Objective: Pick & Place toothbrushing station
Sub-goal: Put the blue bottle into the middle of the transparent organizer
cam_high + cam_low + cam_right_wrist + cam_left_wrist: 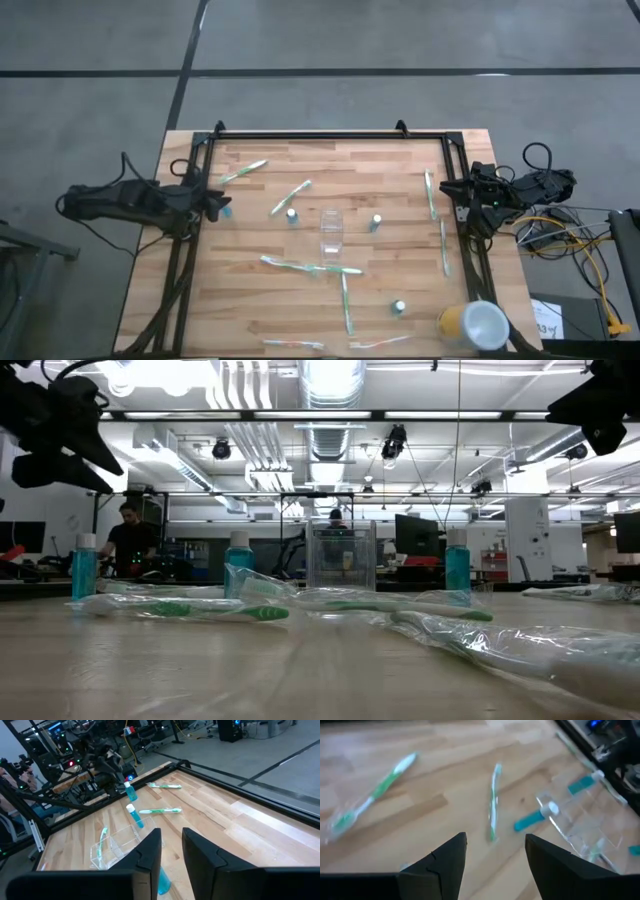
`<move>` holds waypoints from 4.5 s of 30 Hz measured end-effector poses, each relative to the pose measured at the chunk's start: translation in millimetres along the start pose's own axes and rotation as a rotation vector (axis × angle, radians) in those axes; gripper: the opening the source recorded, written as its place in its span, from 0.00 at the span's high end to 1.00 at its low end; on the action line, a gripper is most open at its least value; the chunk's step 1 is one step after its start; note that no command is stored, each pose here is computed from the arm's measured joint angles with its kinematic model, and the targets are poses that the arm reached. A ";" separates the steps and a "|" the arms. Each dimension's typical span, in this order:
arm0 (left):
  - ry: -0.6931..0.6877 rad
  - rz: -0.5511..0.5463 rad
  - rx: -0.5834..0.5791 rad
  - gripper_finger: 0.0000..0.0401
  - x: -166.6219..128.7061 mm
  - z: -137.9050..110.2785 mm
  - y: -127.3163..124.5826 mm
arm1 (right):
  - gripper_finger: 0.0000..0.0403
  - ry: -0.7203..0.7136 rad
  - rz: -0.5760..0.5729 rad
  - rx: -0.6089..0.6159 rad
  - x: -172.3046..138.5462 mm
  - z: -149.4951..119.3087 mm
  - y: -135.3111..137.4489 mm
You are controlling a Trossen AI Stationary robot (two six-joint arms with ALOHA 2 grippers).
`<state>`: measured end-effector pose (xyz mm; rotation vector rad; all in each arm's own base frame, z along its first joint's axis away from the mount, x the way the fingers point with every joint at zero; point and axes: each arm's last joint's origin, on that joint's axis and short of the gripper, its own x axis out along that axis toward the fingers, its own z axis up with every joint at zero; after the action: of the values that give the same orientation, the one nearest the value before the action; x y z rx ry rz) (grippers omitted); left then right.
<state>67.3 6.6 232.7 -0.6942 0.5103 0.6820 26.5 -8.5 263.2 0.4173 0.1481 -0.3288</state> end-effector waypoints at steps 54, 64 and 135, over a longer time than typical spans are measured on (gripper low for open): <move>0.366 0.255 0.404 0.48 -1.8 17.5 -30.3 | 0.83 0.000 0.000 0.000 0.0 0.0 0.0; 0.378 0.345 0.435 0.48 11.6 11.4 -31.0 | 0.81 0.000 0.000 0.000 0.0 0.0 0.0; 0.229 0.568 -0.040 0.35 49.3 2.4 -23.4 | 0.81 0.000 0.000 0.000 0.0 0.0 0.0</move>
<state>117.6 14.3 212.9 -0.6708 0.9249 1.1524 26.5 -8.5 263.3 0.4175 0.1480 -0.3286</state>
